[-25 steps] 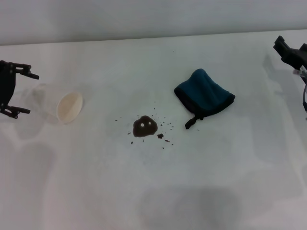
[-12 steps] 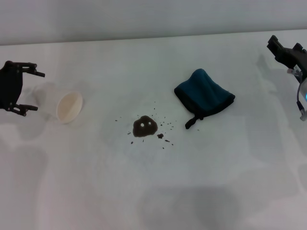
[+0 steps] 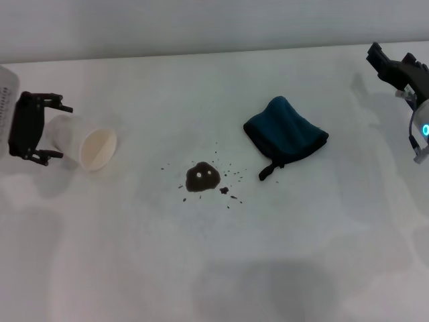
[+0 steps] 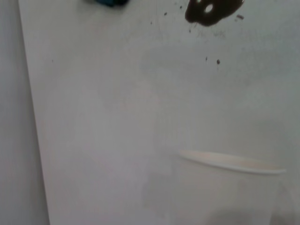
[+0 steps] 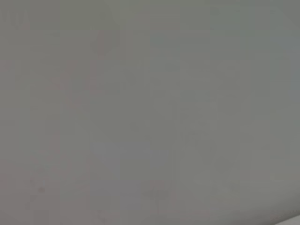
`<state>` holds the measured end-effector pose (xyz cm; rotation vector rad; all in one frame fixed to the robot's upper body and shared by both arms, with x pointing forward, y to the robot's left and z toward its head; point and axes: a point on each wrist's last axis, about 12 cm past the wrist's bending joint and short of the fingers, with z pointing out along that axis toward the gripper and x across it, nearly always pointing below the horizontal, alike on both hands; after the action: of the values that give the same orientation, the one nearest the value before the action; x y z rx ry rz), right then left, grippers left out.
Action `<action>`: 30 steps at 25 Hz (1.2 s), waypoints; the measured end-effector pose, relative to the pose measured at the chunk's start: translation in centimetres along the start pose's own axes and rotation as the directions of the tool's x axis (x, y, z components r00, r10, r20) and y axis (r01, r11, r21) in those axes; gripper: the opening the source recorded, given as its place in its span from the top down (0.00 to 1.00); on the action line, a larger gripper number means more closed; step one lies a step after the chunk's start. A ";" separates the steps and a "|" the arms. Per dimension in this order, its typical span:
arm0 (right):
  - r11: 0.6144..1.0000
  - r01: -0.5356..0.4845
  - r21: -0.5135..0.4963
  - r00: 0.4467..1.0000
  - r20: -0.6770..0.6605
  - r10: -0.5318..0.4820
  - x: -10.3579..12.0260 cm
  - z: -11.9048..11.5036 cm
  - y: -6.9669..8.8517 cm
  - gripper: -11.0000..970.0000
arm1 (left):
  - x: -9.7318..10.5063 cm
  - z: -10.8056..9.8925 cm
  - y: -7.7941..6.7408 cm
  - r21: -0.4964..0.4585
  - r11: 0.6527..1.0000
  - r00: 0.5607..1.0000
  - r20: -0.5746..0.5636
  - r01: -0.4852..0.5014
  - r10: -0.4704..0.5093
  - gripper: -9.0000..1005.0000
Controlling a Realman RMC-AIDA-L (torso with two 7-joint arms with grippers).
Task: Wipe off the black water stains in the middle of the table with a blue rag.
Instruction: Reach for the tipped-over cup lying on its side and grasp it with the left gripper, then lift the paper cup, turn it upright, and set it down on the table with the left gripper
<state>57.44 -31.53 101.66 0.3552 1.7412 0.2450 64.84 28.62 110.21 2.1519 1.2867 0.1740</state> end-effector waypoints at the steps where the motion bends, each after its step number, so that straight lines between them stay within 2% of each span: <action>1: 1.000 0.002 -0.002 1.000 -0.001 -0.002 0.0 0.0 0.0 0.13 | -0.1 0.2 0.0 -0.002 1.000 1.000 -0.004 -0.001 0.001 0.13; 12: 1.000 0.009 -0.005 1.000 0.006 -0.009 -0.2 -0.1 -0.2 0.13 | -1.5 1.9 -0.5 -0.037 0.999 0.999 0.038 -0.004 0.005 0.13; 18: 1.000 0.016 -0.006 1.000 0.013 -0.016 -0.4 0.0 -0.3 0.13 | -1.4 2.4 -0.8 -0.051 0.999 1.000 -0.004 0.015 -0.015 0.13; 30: 1.000 0.019 -0.001 1.000 0.015 -0.019 -0.4 -0.1 -0.5 0.13 | -1.9 3.0 -1.6 -0.091 0.994 0.998 0.022 0.054 -0.052 0.16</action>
<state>57.35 -32.19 101.87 0.3382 1.7288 0.2293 63.87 26.21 107.26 2.0353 1.2984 0.1857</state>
